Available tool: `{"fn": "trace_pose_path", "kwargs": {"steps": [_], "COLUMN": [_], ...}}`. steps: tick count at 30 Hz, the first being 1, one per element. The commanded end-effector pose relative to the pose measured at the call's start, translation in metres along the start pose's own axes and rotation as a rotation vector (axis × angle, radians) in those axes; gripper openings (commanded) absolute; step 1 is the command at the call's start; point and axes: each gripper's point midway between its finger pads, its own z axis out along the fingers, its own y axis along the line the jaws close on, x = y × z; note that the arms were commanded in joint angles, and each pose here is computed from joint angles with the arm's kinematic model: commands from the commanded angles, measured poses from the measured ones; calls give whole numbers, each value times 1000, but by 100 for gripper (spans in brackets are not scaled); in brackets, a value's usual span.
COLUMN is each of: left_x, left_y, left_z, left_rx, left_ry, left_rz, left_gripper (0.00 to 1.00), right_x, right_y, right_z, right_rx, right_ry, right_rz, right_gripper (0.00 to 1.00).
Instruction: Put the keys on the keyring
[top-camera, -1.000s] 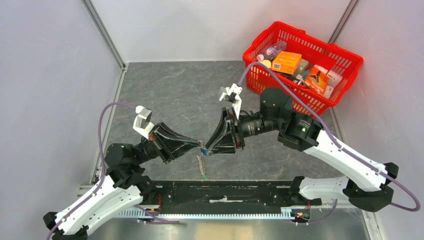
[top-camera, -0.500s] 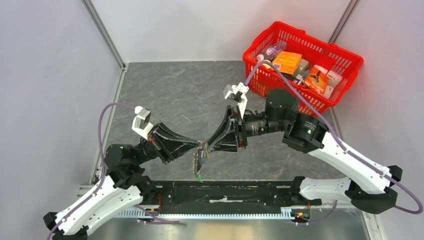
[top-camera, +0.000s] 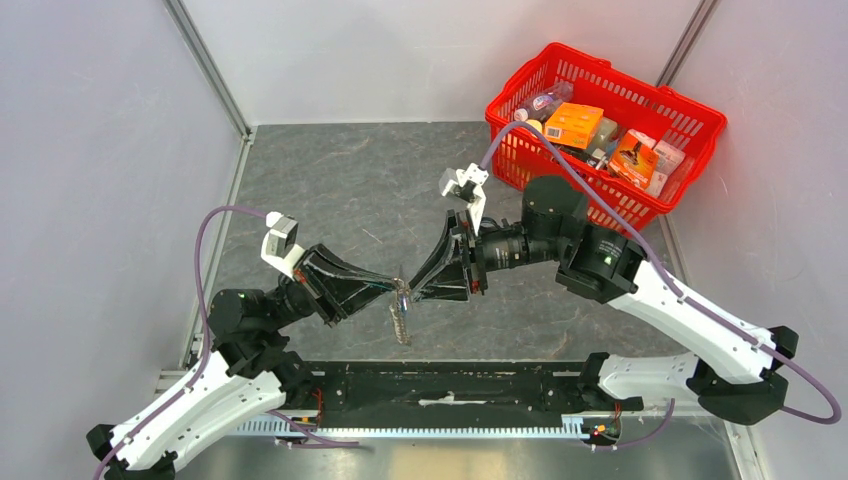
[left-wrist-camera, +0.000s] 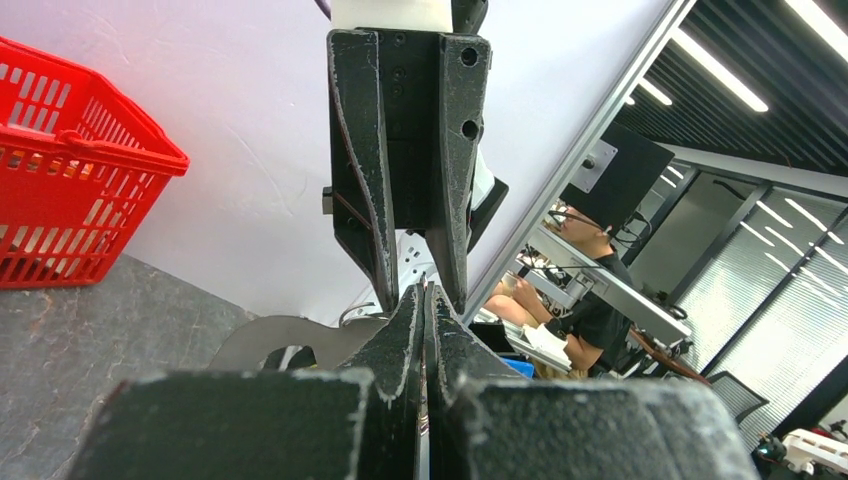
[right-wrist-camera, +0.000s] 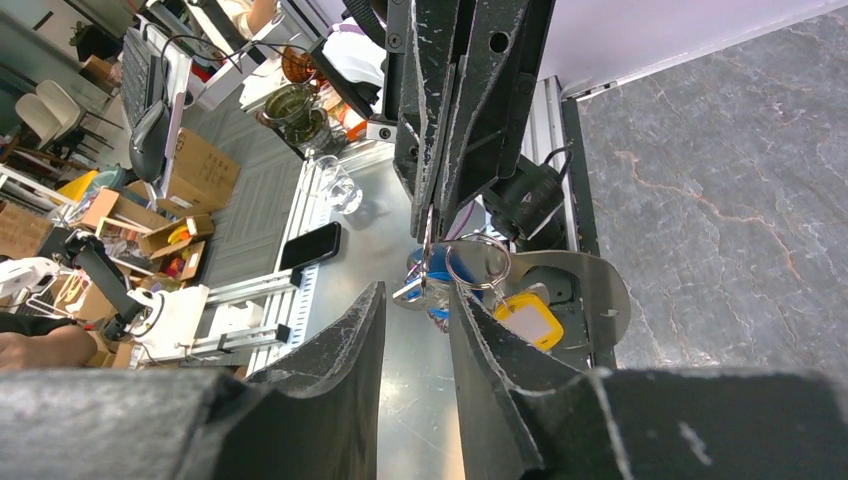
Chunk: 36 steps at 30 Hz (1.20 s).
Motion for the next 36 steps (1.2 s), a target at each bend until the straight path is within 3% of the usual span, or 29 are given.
{"fn": "trace_pose_path", "kwargs": {"steps": [1,9,19,36], "left_x": [-14,-14,-17,-27], "left_y": [-10,-6,-1,-2], "left_z": [2,2,0,-3], "left_rx": [31,19,-3,1], "left_ry": [-62,-71,-100,-172], "left_rz": [-3,-3,0,-23], "left_gripper": [2,2,2,2], "right_x": [-5,-6,-4,1], "right_y": [6,5,8,-3], "right_z": [4,6,11,21], "right_rx": [-37,-46,-65,-53], "right_ry": [-19,-19,-12,-57], "right_rz": [-14,-11,-8,21], "right_gripper": [36,27,0,0]}}
